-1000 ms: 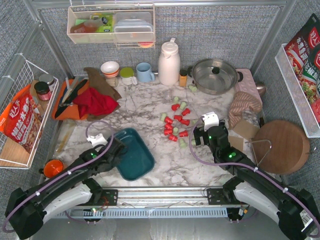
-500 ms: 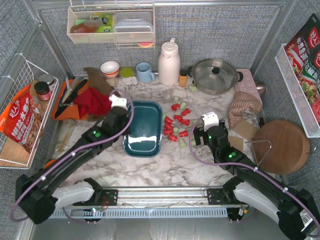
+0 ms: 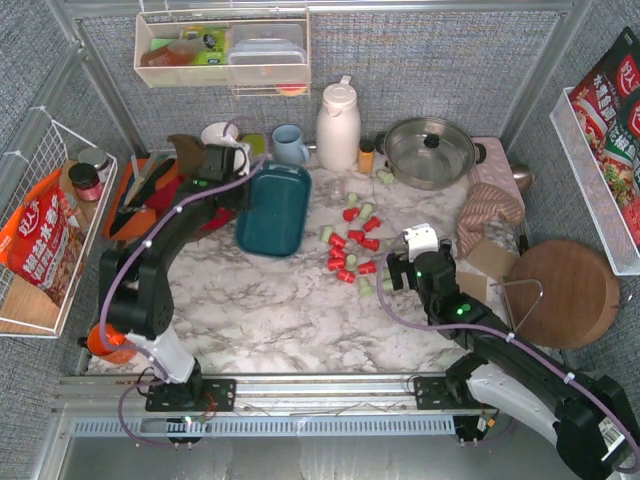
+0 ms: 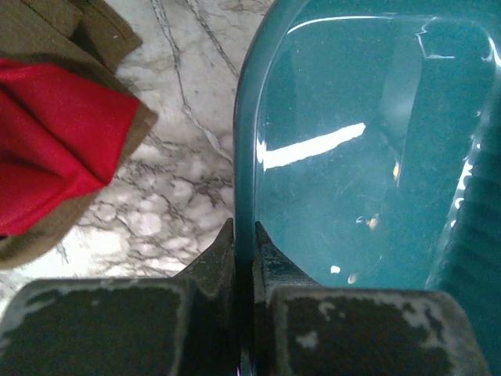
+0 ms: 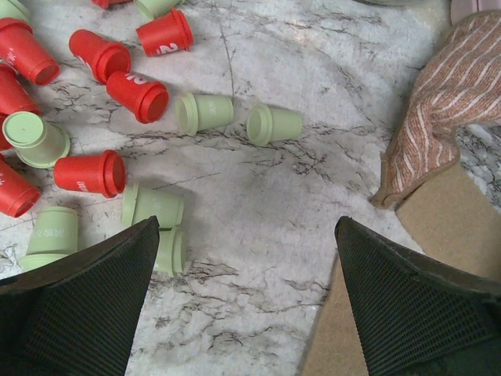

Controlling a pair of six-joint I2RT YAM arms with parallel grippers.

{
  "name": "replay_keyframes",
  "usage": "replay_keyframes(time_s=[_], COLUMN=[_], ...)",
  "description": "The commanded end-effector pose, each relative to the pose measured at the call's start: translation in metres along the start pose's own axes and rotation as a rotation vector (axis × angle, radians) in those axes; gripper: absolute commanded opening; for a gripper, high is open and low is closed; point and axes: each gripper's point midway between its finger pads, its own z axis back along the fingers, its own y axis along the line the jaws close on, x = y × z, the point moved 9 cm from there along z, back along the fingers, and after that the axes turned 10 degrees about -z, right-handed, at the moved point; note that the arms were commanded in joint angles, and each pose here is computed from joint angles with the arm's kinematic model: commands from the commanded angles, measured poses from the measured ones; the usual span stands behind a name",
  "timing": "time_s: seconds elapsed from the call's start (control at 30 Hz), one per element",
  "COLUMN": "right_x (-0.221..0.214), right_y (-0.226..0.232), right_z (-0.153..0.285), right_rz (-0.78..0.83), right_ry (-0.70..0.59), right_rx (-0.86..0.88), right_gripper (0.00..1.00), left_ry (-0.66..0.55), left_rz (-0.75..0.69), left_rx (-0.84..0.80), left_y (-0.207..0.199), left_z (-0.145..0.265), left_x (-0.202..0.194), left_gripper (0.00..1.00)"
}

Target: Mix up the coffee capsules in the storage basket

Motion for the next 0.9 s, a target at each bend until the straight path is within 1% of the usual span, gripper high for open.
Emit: replay_keyframes(time_s=[0.0,0.1,0.2,0.3,0.43,0.6,0.77,0.87], right_x=[0.007,0.007,0.006,0.007,0.009,0.006,0.006,0.006], right_y=[0.0,0.001,0.002,0.001,-0.001,0.0,0.0,0.0], right_z=[-0.002,-0.003,-0.005,-0.005,-0.002,-0.003,-0.004,-0.004], right_rz=[0.0,0.002,0.007,0.019,0.008,-0.003,0.017,0.011], right_ry=[-0.016,-0.013,-0.009,0.0,-0.014,-0.035,-0.004,-0.013], right_rx=[-0.017,-0.013,-0.014,-0.025,-0.027,-0.017,-0.031,-0.031], right_gripper=[0.99,0.99,0.99,0.99,0.99,0.99,0.99,0.99], left_ry=[0.061,0.108,0.115,0.14,0.219,0.251,0.254,0.271], left_rz=[-0.003,0.024,0.052,0.083,0.127,0.165,0.196,0.225], left_rx=[-0.109,-0.13,-0.127,-0.116,-0.102,-0.083,-0.049,-0.04], left_y=[0.017,0.028,0.035,0.041,0.043,0.042,0.042,0.041], left_z=[-0.023,-0.043,-0.052,-0.058,-0.079,-0.085,-0.087,-0.091], left_x=[0.016,0.02,0.023,0.019,0.002,-0.007,-0.016,-0.02], left_gripper=[0.0,0.0,0.0,0.0,0.0,0.0,0.0,0.04])
